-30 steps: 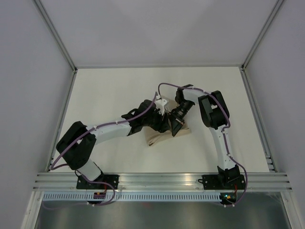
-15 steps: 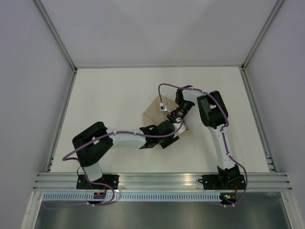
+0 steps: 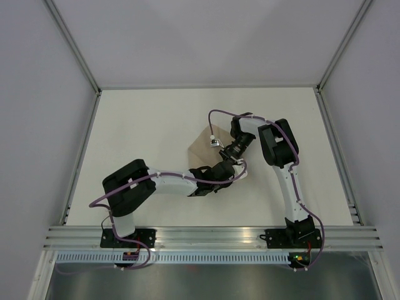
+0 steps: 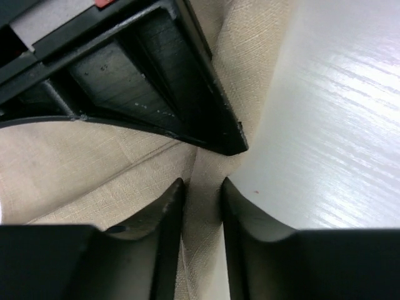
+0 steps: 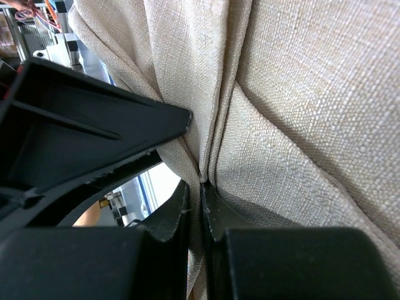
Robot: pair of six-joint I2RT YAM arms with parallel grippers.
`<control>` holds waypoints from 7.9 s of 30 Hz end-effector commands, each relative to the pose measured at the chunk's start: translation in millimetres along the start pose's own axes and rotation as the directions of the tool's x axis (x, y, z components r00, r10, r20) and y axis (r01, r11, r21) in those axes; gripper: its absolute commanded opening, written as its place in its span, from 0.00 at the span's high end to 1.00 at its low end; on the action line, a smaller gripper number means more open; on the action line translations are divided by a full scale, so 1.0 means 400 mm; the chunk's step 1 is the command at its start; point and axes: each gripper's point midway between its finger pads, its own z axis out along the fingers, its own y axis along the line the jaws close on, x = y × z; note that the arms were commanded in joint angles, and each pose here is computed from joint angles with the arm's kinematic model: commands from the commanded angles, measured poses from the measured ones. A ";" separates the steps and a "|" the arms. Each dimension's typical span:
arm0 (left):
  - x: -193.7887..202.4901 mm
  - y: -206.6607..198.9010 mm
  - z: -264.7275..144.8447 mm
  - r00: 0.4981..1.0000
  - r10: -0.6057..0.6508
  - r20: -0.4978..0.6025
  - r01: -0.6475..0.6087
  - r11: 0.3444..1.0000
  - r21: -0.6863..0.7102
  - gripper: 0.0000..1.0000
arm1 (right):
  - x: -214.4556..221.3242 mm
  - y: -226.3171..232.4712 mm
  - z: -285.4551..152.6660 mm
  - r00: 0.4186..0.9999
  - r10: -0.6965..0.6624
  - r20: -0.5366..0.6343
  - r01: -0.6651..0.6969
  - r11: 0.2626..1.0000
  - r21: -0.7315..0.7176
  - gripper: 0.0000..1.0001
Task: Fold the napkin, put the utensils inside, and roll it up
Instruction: Roll the napkin with the utensil
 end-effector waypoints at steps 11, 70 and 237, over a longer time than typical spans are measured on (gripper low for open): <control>0.016 -0.093 0.016 0.998 -0.039 -0.055 0.052 0.964 0.261 0.96 | 0.039 -0.082 0.013 0.995 -0.070 -0.070 0.074 0.996 0.049 0.85; 0.087 -0.151 -0.017 0.582 -0.437 -0.686 0.804 0.178 0.568 0.98 | 0.110 0.125 -0.016 0.487 -0.793 -0.366 0.666 0.066 0.743 0.44; -0.107 0.286 -0.195 0.668 -0.589 0.454 0.523 0.806 0.277 0.32 | 0.157 -0.046 -0.104 0.726 -0.626 -0.285 0.572 0.319 0.756 0.96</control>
